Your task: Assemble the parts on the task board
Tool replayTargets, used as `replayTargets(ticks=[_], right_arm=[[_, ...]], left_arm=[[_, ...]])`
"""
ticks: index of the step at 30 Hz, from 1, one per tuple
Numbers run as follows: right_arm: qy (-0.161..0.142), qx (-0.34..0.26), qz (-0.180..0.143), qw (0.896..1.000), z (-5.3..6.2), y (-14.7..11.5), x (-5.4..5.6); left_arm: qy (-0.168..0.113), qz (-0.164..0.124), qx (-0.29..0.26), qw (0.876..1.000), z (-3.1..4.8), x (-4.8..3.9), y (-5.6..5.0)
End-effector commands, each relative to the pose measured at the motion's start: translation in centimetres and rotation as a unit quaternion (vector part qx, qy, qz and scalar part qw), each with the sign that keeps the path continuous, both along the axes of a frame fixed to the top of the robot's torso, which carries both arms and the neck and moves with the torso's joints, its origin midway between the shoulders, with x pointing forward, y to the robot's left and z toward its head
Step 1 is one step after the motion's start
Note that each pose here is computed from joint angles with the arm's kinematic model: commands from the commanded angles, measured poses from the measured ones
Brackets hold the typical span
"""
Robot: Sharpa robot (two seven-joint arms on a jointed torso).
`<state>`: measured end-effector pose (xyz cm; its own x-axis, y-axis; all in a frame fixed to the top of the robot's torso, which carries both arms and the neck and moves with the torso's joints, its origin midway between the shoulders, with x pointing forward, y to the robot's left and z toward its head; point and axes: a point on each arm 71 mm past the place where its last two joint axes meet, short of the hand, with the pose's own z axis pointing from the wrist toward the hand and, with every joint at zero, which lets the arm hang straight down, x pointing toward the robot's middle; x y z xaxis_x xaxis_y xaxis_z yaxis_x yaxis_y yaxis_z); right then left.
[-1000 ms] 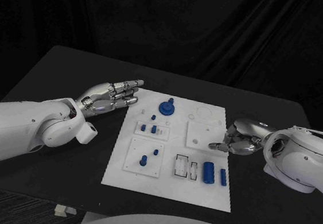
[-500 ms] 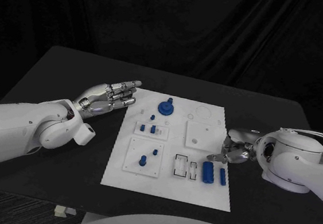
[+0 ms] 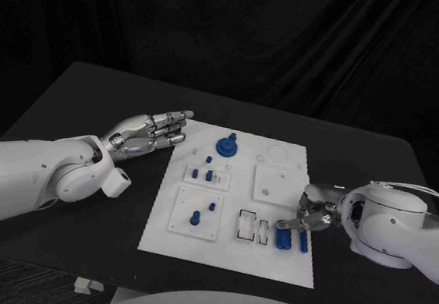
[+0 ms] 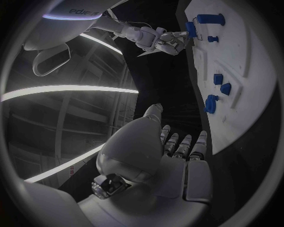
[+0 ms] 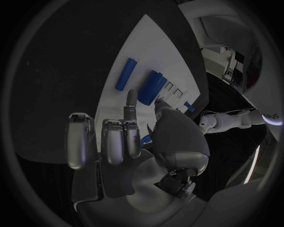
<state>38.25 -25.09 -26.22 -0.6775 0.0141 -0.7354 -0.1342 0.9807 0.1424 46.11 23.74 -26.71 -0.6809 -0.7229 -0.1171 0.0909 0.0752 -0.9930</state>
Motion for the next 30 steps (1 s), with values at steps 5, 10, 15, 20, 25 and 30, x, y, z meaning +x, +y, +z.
replayTargets(ticks=[5, 10, 15, 20, 25, 30], right_arm=[[-0.008, -0.011, 0.003, 1.000, -0.4, 0.2, 0.0], [-0.009, -0.009, 0.007, 1.000, -0.6, 0.6, 0.0], [-0.003, -0.012, 0.012, 1.000, -1.0, 1.0, 0.0], [0.016, -0.032, 0.013, 0.999, -1.7, 1.0, -0.2], [0.024, -0.039, 0.015, 0.999, -2.2, 1.1, -0.1], [0.023, -0.014, 0.011, 1.000, -2.3, 1.4, -0.1]], left_arm=[[0.002, -0.004, -0.009, 1.000, -0.11, -0.14, -0.2], [0.004, -0.005, -0.008, 1.000, -0.24, -0.20, -0.2], [0.007, -0.006, -0.008, 1.000, -0.41, -0.30, -0.2], [0.010, -0.007, -0.008, 1.000, -0.52, -0.40, -0.2], [0.011, -0.007, -0.008, 1.000, -0.58, -0.46, -0.1], [0.012, -0.007, -0.007, 1.000, -0.61, -0.47, -0.1]])
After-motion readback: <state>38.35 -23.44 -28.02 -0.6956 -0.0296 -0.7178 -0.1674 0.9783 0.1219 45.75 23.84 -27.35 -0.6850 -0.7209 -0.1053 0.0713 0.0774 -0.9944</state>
